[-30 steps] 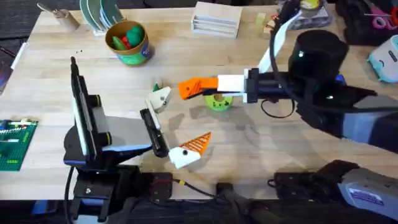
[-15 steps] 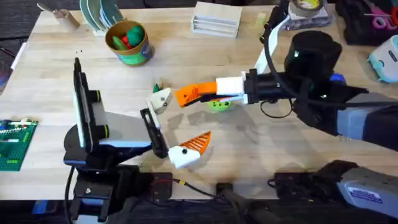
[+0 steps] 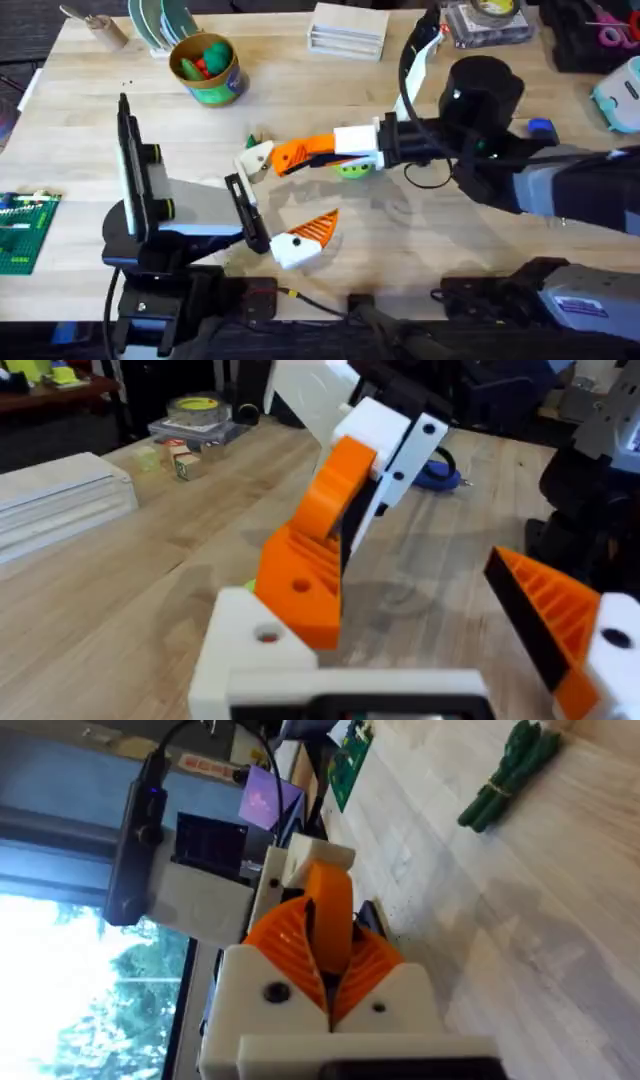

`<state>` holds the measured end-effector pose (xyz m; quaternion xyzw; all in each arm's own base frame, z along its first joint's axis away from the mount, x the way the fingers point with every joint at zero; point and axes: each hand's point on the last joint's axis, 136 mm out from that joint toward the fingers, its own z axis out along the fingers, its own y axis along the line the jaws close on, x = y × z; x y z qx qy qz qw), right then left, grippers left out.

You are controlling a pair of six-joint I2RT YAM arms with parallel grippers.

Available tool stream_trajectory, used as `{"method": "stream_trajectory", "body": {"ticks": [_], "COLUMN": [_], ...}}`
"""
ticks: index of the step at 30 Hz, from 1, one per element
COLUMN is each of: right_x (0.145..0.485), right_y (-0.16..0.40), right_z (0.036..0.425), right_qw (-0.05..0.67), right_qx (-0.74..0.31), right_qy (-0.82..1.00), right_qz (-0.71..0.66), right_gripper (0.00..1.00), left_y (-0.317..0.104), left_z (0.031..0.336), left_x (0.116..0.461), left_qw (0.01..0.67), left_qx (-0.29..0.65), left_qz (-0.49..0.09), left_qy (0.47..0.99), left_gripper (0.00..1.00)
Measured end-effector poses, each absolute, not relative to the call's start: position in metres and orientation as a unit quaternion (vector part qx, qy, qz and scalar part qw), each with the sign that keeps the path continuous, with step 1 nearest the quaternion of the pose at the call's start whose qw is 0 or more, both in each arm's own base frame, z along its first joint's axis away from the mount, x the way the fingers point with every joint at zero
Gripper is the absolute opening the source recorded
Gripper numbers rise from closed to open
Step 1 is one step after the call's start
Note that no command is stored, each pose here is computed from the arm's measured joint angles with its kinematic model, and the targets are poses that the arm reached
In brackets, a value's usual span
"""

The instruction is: Pick up the gripper from the table and insert it into the empty holder that is missing its gripper. Then pick up a screw, insert it into the mounting hole, and use the screwdriver to tighten it. Finally, clean up the table by picking up the vegetable and placing it into the bucket.

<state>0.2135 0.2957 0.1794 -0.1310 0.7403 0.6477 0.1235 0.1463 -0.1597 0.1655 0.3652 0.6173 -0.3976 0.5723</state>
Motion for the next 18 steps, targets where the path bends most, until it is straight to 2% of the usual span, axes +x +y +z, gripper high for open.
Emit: {"method": "stream_trajectory", "body": {"ticks": [13,18], "right_x": [0.217,0.219], "right_y": [0.309,0.334], "right_z": [0.168,0.164], "right_qw": [0.098,0.078], "right_qx": [-0.125,-0.144], "right_qy": [0.730,0.726], "right_qz": [0.665,0.668], "right_gripper": [0.009,0.008], "left_y": [-0.156,-0.155], "left_z": [0.163,0.162], "left_x": [0.153,0.154], "left_qw": [0.574,0.571], "left_qx": [0.345,0.340], "left_qz": [-0.390,-0.392], "left_qy": [0.632,0.636], "left_gripper": [0.994,0.993]}}
